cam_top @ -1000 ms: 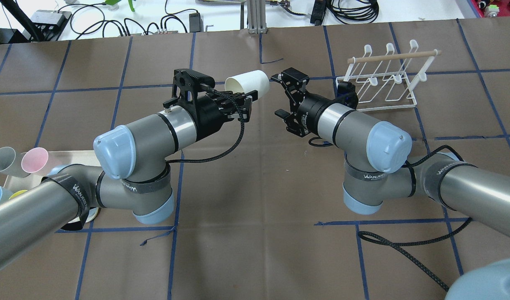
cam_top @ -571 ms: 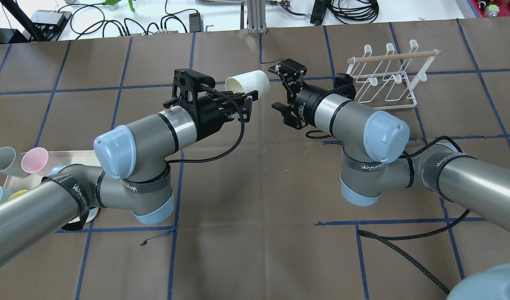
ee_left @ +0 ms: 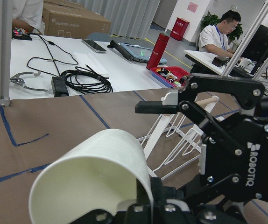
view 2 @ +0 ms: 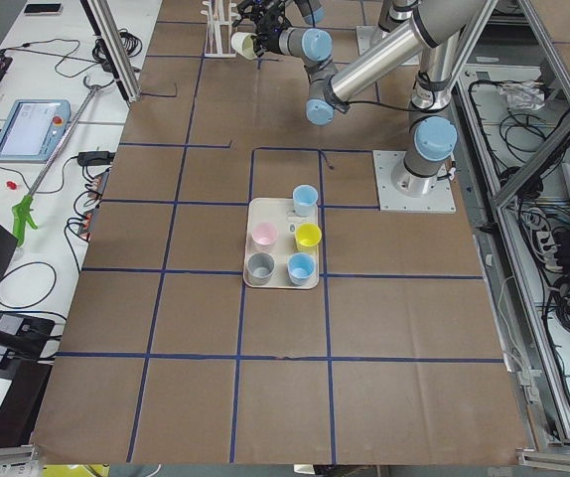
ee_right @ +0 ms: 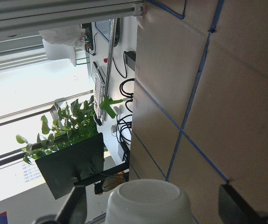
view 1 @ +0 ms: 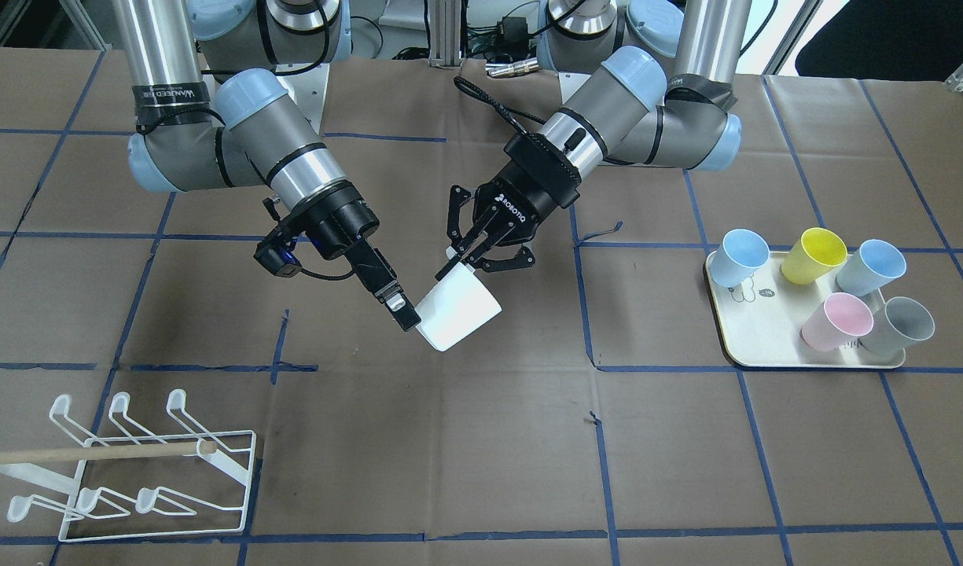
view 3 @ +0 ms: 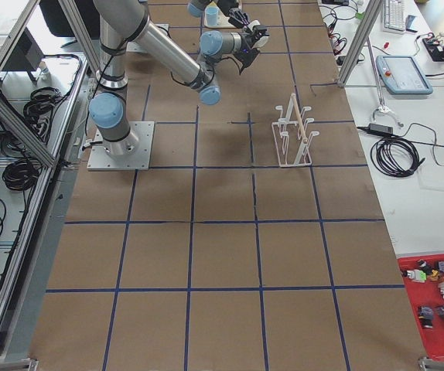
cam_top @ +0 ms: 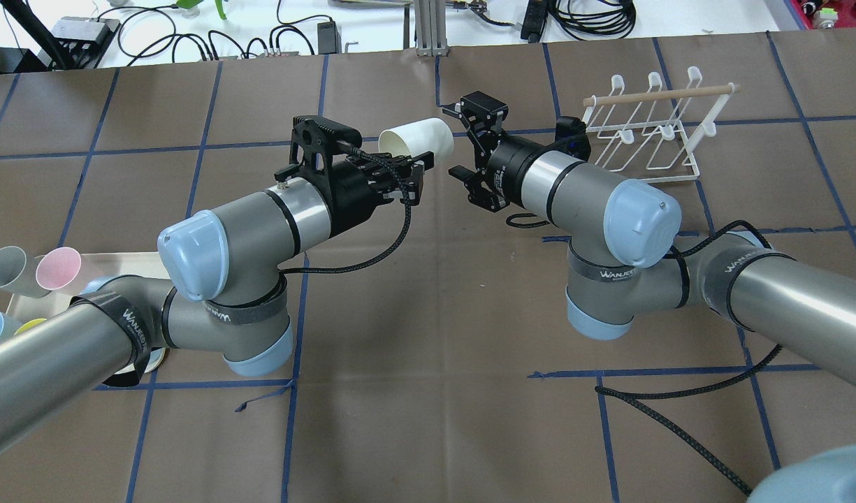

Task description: Transfer IKEA cup to right arm and place on rack

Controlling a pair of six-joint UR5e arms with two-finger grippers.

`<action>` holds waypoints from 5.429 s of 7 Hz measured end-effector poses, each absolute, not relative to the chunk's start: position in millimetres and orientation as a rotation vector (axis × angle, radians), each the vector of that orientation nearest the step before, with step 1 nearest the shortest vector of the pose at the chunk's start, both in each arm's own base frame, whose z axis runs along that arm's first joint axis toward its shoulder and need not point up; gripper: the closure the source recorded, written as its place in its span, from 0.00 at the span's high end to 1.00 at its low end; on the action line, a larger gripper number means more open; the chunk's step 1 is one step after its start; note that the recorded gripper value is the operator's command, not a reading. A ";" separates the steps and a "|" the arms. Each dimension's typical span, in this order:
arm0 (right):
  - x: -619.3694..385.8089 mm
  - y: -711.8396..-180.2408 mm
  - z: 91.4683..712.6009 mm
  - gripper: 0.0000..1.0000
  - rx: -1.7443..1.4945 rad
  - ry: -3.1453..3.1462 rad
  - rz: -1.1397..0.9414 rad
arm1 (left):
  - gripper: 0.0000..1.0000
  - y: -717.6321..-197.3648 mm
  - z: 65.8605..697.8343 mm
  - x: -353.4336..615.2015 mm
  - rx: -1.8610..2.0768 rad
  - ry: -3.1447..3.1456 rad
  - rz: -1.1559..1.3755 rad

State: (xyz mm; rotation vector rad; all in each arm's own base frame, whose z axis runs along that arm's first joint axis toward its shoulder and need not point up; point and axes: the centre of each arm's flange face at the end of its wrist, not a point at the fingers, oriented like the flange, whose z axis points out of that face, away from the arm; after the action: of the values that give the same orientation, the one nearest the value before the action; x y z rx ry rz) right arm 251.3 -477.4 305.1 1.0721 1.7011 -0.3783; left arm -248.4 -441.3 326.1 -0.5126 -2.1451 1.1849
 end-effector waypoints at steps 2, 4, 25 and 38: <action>260.1 -477.8 307.0 0.99 1.066 1.706 -0.361 | 0.00 -441.2 326.2 -248.6 -0.513 -2.145 1.185; 266.9 -484.5 304.7 0.99 1.067 1.713 -0.346 | 0.00 -441.2 326.0 -248.6 -0.513 -2.145 1.184; 226.2 -525.8 330.0 0.39 0.956 1.747 -0.553 | 0.96 -405.8 353.0 -171.2 -0.300 -2.246 1.294; 98.6 -598.7 338.5 0.38 0.326 2.315 -2.009 | 0.96 -467.1 495.5 -131.1 0.107 -3.078 0.090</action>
State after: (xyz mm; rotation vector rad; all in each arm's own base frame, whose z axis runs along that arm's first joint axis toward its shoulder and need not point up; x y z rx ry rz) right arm 98.6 -598.7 338.5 0.3256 2.3152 -2.0093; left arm -131.1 -467.1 495.5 0.1071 -3.0784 0.0902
